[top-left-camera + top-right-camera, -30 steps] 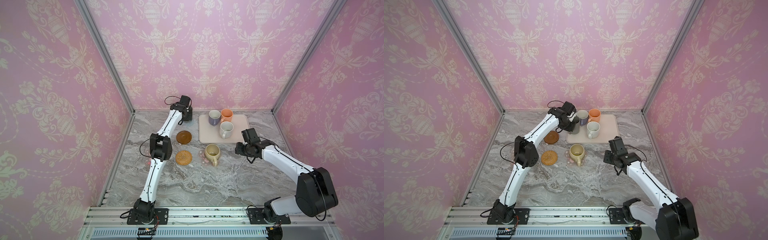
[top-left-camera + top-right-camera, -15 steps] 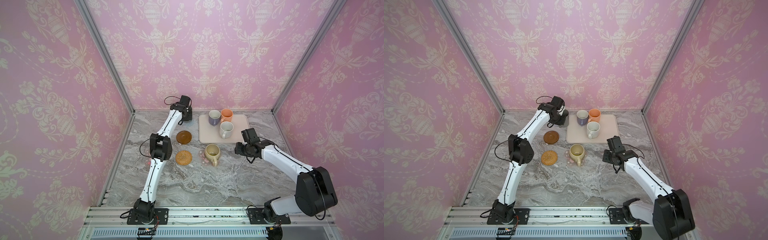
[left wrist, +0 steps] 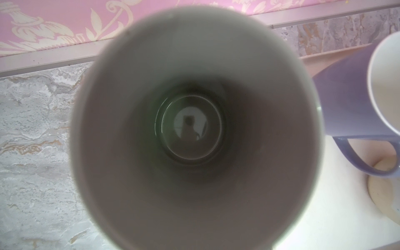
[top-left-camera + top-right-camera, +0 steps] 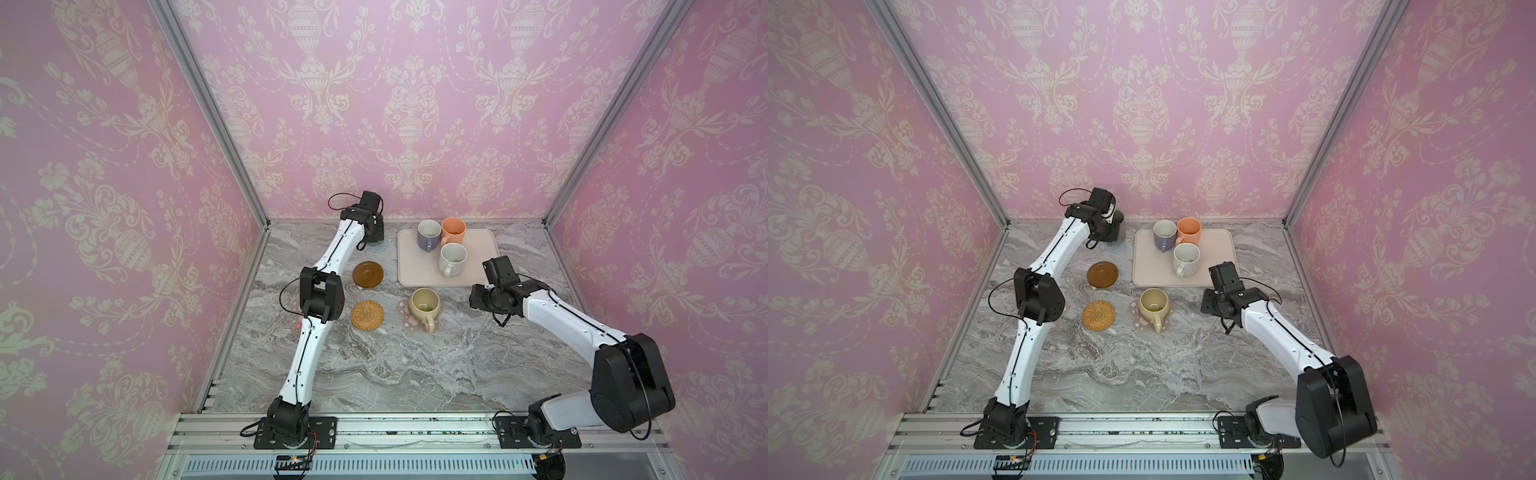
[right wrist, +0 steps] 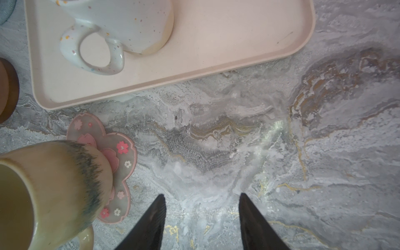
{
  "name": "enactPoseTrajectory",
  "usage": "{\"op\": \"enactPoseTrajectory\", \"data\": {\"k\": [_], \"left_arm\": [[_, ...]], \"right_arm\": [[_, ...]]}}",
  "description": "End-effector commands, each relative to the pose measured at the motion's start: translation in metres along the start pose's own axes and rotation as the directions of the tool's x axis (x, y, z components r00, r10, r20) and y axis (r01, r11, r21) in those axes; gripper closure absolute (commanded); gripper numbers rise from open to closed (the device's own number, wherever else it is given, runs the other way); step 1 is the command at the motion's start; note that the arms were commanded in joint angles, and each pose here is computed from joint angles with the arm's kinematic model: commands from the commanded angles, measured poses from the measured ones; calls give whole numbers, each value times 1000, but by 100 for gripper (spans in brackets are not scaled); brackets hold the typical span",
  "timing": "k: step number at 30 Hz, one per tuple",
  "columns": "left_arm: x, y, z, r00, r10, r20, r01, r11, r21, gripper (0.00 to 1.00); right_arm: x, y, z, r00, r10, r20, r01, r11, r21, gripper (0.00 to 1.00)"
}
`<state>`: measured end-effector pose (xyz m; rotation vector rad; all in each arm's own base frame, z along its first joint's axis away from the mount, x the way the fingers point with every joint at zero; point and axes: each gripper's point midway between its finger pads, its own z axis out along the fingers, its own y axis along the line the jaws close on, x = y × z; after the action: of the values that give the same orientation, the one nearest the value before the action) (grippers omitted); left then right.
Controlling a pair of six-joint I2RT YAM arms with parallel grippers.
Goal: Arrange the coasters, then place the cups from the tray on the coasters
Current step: 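Grasp the grey mug rim with the left gripper and lift it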
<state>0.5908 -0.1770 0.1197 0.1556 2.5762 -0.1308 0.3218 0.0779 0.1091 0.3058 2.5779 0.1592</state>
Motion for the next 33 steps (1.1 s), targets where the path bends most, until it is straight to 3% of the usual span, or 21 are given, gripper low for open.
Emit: {"op": "enactPoseTrajectory", "data": {"k": [1,13,33], "left_arm": [[-38,3,-12,989,-55,138,52,998,25,100],[-39,11,1,985,-95,145,93,995,16,100],[-39,8,-27,976,-157,149,162,987,-22,100]], "right_arm": [[-9,6,2,1000,-16,6,16,1000,-17,44],[-15,15,14,1000,-22,-20,21,999,-28,45],[-7,17,18,999,-6,-39,4,999,-50,45]]}}
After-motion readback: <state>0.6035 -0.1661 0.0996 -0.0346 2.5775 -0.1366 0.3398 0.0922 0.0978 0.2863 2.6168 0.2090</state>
